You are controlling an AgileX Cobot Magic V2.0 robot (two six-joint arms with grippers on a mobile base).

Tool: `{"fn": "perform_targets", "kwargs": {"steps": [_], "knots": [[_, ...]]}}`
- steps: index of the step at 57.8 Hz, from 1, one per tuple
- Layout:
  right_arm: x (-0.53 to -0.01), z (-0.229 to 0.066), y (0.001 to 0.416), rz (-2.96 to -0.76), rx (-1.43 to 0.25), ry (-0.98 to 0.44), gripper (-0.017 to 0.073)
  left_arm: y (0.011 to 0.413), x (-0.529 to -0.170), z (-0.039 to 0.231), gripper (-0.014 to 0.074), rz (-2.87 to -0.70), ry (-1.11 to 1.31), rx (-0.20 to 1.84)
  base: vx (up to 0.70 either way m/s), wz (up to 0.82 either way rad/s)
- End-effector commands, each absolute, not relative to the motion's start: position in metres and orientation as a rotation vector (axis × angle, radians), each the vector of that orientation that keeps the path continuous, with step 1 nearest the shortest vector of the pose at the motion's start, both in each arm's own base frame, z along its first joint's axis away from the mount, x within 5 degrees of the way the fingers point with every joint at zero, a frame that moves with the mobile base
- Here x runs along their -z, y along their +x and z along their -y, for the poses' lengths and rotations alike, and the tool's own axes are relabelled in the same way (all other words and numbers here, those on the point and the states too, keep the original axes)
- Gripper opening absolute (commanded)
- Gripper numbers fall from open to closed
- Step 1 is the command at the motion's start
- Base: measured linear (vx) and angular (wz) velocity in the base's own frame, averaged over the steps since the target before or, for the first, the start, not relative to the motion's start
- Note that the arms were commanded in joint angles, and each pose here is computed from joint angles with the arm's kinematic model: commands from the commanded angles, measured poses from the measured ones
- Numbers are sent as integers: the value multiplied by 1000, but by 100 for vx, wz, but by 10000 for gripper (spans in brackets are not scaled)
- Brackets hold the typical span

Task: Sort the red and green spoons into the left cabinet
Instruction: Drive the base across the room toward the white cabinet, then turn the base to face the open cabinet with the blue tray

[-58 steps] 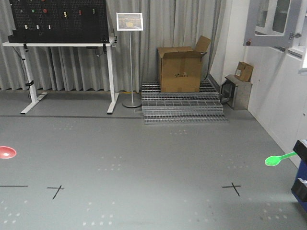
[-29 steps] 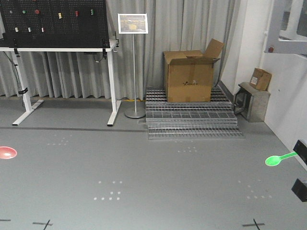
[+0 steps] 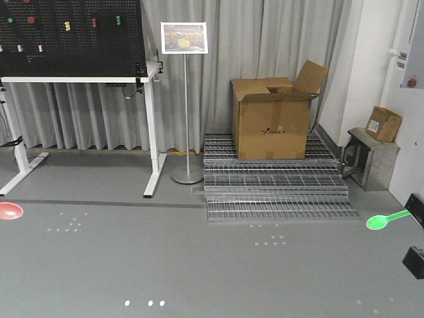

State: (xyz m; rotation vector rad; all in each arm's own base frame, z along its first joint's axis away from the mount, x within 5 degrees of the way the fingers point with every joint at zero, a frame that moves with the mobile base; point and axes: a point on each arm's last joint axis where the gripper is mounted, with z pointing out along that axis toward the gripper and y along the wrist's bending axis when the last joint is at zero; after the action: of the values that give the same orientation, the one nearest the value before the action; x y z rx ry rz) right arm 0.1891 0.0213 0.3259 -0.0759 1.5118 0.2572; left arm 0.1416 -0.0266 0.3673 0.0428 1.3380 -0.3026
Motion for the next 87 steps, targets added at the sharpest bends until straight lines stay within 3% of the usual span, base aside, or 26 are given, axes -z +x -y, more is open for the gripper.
{"fn": "perform_targets", "kwargs": {"steps": [1,87], "knots": [[-345,-24,187,-1403,-290,-96,-1,137,-386,28,-7,-1230,48,334,64,-3],[-345,-24,187,-1402,-290,-97,-1,137,-386,28,-6,-1230,49,334,60,-4]]}}
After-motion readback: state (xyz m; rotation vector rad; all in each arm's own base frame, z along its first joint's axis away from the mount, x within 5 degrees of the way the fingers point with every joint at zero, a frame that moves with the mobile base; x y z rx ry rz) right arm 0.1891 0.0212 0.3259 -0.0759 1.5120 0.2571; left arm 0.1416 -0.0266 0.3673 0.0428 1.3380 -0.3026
